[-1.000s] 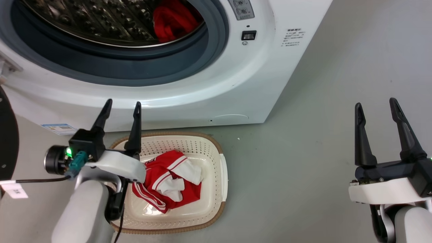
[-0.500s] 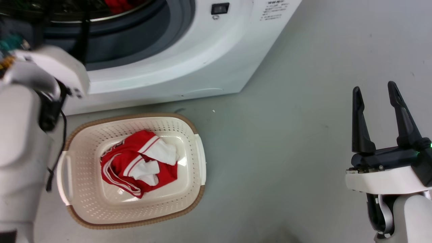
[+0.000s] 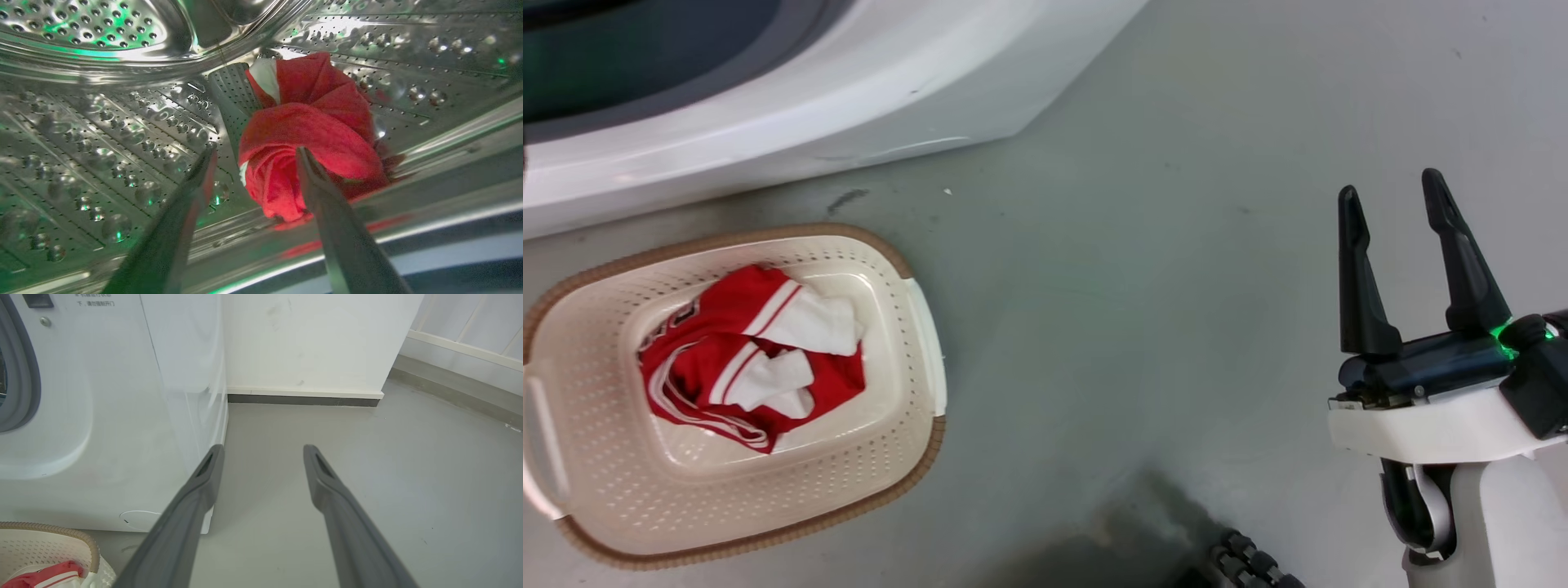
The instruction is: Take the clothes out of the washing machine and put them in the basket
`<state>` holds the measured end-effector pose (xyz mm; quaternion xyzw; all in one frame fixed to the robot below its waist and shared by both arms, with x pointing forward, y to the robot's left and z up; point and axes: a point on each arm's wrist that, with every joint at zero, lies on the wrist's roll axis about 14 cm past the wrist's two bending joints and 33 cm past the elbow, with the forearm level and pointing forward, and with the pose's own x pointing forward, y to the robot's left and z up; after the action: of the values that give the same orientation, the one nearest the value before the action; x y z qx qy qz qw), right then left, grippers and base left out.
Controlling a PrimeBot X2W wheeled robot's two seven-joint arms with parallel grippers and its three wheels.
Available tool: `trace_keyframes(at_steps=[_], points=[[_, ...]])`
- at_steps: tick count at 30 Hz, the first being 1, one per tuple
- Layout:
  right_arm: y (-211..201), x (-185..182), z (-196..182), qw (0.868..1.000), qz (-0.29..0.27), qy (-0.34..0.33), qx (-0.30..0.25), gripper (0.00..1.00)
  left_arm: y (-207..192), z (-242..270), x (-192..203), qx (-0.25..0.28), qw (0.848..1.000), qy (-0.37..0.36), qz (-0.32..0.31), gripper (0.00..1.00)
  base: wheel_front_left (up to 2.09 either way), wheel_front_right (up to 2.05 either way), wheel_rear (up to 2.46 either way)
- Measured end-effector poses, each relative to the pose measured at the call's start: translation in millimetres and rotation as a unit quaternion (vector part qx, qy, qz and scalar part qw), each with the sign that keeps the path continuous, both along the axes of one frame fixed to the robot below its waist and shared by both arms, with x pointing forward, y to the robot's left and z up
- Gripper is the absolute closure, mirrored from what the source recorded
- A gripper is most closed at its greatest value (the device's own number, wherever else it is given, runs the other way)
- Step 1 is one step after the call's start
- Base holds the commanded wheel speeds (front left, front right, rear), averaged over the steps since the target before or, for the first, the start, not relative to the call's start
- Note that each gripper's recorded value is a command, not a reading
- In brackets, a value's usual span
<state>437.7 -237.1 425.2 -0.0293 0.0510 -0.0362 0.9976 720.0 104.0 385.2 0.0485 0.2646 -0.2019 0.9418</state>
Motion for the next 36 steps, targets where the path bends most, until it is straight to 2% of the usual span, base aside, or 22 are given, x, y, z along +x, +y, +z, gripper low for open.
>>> trace_keyframes(at_steps=[8, 18, 19, 20, 28, 36], points=[[-6, -3, -19, 1.0, -0.01, 0.028, 0.002, 0.0, -18, -47, 16, 0.006, 0.995, 0.1, -0.005, 0.0, 0.0, 0.0, 0.0], [-12, -6, -32, 0.999, -0.021, 0.05, 0.004, 0.0, -24, -96, 22, 0.048, 0.987, 0.154, -0.012, 0.0, 0.0, 0.0, 0.0], [-12, -7, -33, 0.998, -0.021, 0.052, 0.003, 0.0, -24, -98, 23, 0.05, 0.986, 0.156, -0.013, 0.66, 0.0, 0.0, 0.0], [-13, -7, -34, 0.998, -0.022, 0.053, 0.003, 0.0, -25, -99, 23, 0.05, 0.986, 0.156, -0.013, 1.0, 0.0, 0.0, 0.0], [-12, -3, -36, 0.998, -0.019, 0.052, 0.003, 0.0, -22, -92, 29, 0.046, 0.992, 0.119, -0.01, 1.0, 0.0, 0.0, 0.0], [-9, 3, -26, 0.999, -0.01, 0.034, -0.005, 0.0, -16, -51, 41, 0.031, 0.999, 0.034, 0.001, 1.0, 0.0, 0.0, 0.0]])
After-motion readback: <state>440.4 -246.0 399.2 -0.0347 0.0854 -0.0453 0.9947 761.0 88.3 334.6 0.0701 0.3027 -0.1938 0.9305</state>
